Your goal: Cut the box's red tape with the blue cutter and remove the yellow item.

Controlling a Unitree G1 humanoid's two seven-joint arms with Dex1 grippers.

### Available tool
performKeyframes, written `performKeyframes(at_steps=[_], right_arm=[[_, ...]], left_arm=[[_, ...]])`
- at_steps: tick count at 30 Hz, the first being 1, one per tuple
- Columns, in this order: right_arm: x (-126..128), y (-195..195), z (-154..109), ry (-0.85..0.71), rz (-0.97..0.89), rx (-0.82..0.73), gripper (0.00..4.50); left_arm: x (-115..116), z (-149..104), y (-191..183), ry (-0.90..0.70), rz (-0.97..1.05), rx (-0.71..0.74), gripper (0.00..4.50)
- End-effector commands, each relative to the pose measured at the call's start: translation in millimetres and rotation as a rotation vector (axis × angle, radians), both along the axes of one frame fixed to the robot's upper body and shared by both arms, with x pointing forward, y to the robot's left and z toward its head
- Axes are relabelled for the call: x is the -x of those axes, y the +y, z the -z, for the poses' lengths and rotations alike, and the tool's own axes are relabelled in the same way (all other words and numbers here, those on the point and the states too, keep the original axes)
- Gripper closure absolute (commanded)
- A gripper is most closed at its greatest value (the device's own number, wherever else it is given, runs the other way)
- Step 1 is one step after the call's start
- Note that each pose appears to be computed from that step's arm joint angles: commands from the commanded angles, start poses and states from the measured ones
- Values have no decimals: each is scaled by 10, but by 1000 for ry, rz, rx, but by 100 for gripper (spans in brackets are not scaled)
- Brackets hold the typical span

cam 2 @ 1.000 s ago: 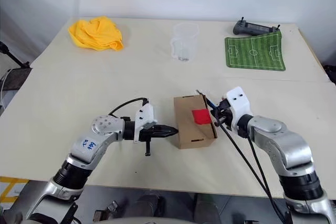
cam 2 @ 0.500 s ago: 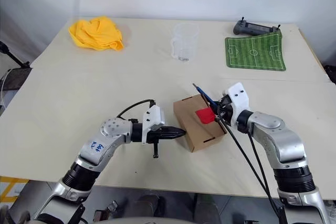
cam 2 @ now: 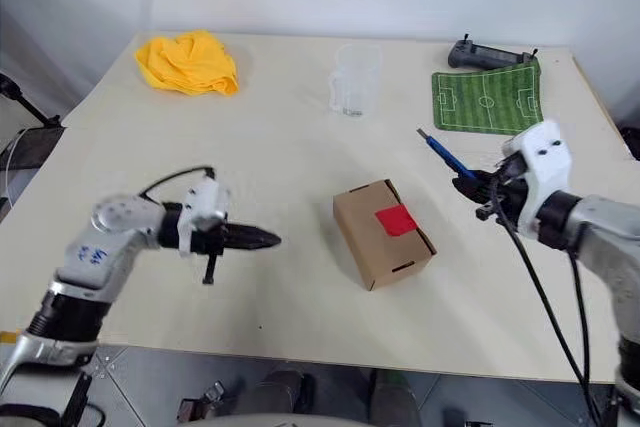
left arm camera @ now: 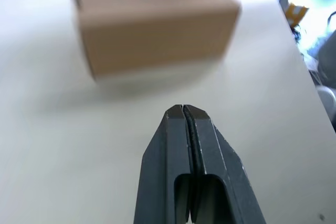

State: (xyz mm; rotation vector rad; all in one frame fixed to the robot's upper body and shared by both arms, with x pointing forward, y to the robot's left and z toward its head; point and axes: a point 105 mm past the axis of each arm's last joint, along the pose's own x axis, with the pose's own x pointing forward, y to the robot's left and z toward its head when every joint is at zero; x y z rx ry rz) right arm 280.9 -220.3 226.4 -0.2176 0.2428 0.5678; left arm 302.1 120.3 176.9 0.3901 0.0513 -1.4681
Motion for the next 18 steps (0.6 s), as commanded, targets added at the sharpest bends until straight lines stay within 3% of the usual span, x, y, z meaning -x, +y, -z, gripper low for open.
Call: performKeyframes(at_steps=[1, 8, 14, 18], right_arm=[[271, 68, -126, 94, -6, 10, 432], [617, 269, -113, 214, -88, -12, 432], [626, 248, -44, 298, 109, -11, 432], [554, 325, -54, 266, 132, -19, 432]], left_arm=[[-141, -238, -259, -80, 80, 94, 450], [-220, -234, -1002, -158, 214, 79, 450], [-287, -260, -1533, -213, 218, 78, 450], [-313, -154, -1614, -210, 204, 39, 450]])
